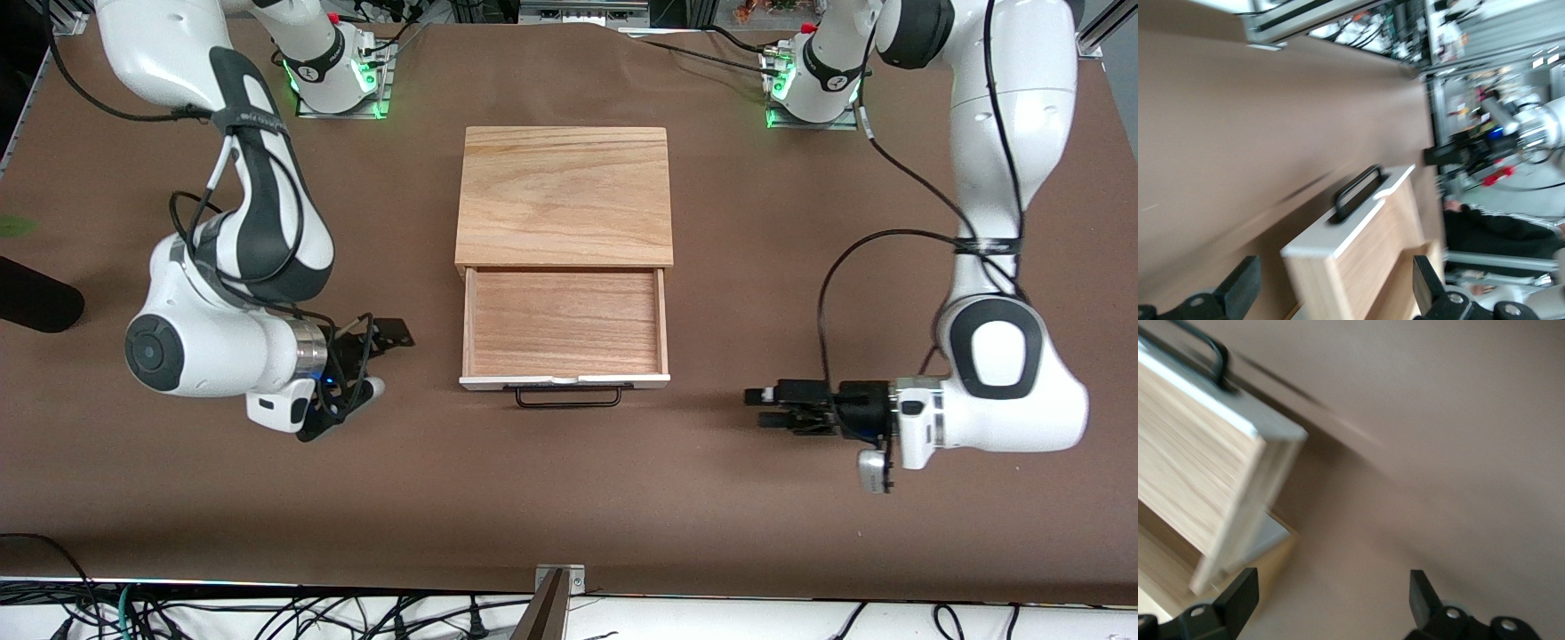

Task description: Pull top drawer with both arms simultaneously

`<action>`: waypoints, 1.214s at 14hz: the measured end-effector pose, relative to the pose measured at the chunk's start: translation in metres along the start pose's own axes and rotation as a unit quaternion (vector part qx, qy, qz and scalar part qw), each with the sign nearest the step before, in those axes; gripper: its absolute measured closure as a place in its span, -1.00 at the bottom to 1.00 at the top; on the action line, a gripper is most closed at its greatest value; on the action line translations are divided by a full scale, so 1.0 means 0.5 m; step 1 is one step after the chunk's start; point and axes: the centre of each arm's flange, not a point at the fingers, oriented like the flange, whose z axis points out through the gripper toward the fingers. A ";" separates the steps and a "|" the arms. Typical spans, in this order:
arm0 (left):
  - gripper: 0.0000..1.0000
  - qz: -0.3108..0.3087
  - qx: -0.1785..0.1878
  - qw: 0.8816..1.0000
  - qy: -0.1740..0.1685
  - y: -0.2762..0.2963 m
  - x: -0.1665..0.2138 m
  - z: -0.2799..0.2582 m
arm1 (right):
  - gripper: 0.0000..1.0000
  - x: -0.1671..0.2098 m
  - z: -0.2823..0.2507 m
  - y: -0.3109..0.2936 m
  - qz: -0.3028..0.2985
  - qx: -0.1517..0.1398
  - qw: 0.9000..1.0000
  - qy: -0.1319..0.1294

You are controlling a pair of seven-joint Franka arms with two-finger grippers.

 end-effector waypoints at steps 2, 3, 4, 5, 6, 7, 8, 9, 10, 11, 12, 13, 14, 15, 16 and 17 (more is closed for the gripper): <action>-1.00 0.026 0.078 0.996 -0.029 0.033 -0.010 -0.049 | -1.00 -0.037 -0.031 0.014 -0.003 -0.062 0.997 -0.050; -1.00 0.041 0.121 0.991 -0.043 0.058 -0.015 -0.075 | -1.00 -0.056 -0.050 0.019 -0.001 -0.080 0.994 -0.070; -1.00 0.057 0.166 0.983 -0.056 0.086 -0.020 -0.106 | -1.00 -0.077 -0.076 0.025 0.005 -0.093 0.992 -0.083; -1.00 0.071 0.208 0.973 -0.066 0.114 -0.026 -0.138 | -1.00 -0.099 -0.111 0.037 0.017 -0.103 0.991 -0.085; -1.00 0.082 0.247 0.963 -0.074 0.139 -0.032 -0.171 | -1.00 -0.125 -0.153 0.059 0.037 -0.114 0.990 -0.078; -1.00 0.091 0.285 0.951 -0.080 0.164 -0.039 -0.203 | -1.00 -0.155 -0.196 0.089 0.063 -0.124 0.988 -0.067; -1.00 0.099 0.318 0.939 -0.085 0.187 -0.046 -0.233 | -1.00 -0.187 -0.241 0.121 0.097 -0.136 0.985 -0.051; -1.00 0.104 0.345 0.929 -0.087 0.208 -0.053 -0.262 | -1.00 -0.217 -0.283 0.147 0.133 -0.145 0.980 -0.028; -1.00 0.107 0.366 0.921 -0.085 0.226 -0.061 -0.292 | -1.00 -0.246 -0.318 0.166 0.164 -0.150 0.975 -0.003; -1.00 0.107 0.382 0.914 -0.080 0.240 -0.069 -0.325 | -1.00 -0.278 -0.350 0.180 0.188 -0.151 0.970 0.021; -1.00 0.106 0.397 0.909 -0.074 0.251 -0.078 -0.358 | -1.00 -0.313 -0.379 0.186 0.202 -0.146 0.968 0.034; -1.00 0.103 0.413 0.902 -0.072 0.257 -0.089 -0.389 | -1.00 -0.350 -0.405 0.185 0.211 -0.138 0.967 0.043; -1.00 0.099 0.426 0.896 -0.073 0.262 -0.100 -0.413 | -1.00 -0.385 -0.423 0.181 0.218 -0.130 0.966 0.050; -1.00 0.095 0.438 0.891 -0.076 0.266 -0.111 -0.431 | -1.00 -0.421 -0.431 0.176 0.223 -0.121 0.966 0.052; -1.00 0.084 0.450 0.886 -0.079 0.270 -0.123 -0.443 | -1.00 -0.457 -0.428 0.171 0.228 -0.113 0.966 0.049; -1.00 0.062 0.457 0.884 -0.078 0.276 -0.138 -0.451 | -1.00 -0.491 -0.417 0.166 0.232 -0.104 0.966 0.042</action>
